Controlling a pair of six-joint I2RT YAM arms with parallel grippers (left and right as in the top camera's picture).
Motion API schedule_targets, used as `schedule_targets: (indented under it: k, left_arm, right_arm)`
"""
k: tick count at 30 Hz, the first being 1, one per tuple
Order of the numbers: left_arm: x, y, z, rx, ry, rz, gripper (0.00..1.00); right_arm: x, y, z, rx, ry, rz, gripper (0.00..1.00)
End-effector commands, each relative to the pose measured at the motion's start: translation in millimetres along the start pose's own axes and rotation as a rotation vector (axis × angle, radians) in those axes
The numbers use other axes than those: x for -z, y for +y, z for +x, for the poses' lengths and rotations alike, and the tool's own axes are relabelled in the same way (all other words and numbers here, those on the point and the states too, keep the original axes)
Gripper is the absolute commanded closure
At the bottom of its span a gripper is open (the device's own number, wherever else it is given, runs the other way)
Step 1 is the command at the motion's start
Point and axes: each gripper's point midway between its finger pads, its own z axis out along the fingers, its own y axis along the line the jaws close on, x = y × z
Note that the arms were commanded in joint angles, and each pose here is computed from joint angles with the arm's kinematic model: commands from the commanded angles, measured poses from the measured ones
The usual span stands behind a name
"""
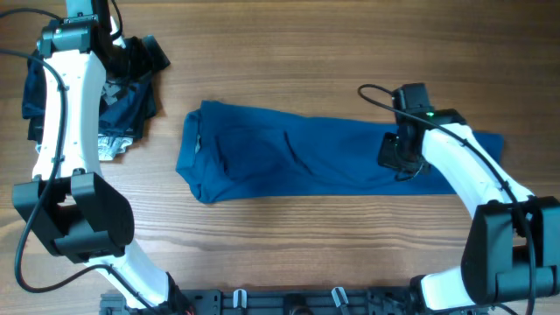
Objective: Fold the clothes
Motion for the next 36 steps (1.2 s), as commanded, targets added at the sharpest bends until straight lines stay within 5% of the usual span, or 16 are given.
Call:
schedule_targets:
  k: [1,11,18,23,29,36]
  left_arm:
    - [-4.1,1.7,-1.6,0.020,0.008,0.003,0.00]
    - [-4.1,1.7,-1.6,0.020,0.008,0.003,0.00]
    - [-4.1,1.7,-1.6,0.020,0.008,0.003,0.00]
    - [-4.1,1.7,-1.6,0.020,0.008,0.003,0.00]
    - [-4.1,1.7,-1.6,0.020,0.008,0.003,0.00]
    - [-4.1,1.7,-1.6,0.020,0.008,0.003,0.00]
  right_arm:
    - [-8.8,-16.8,3.5,-0.013,0.009,0.028,0.96]
    - [-22.6,-69.4,-0.4,-0.182,0.026,0.053,0.96]
    - [22.5,-62.0,-51.9,-0.189,-0.087,0.003,0.96]
    - [-1.2,-77.8,-75.9,-0.250,-0.127,0.007,0.96]
    - [-33.3,-80.2,-76.4,-0.252,-0.082,0.037,0.96]
    - [-33.1,-138.3,-53.2,-0.331,-0.007,0.215,0.96]
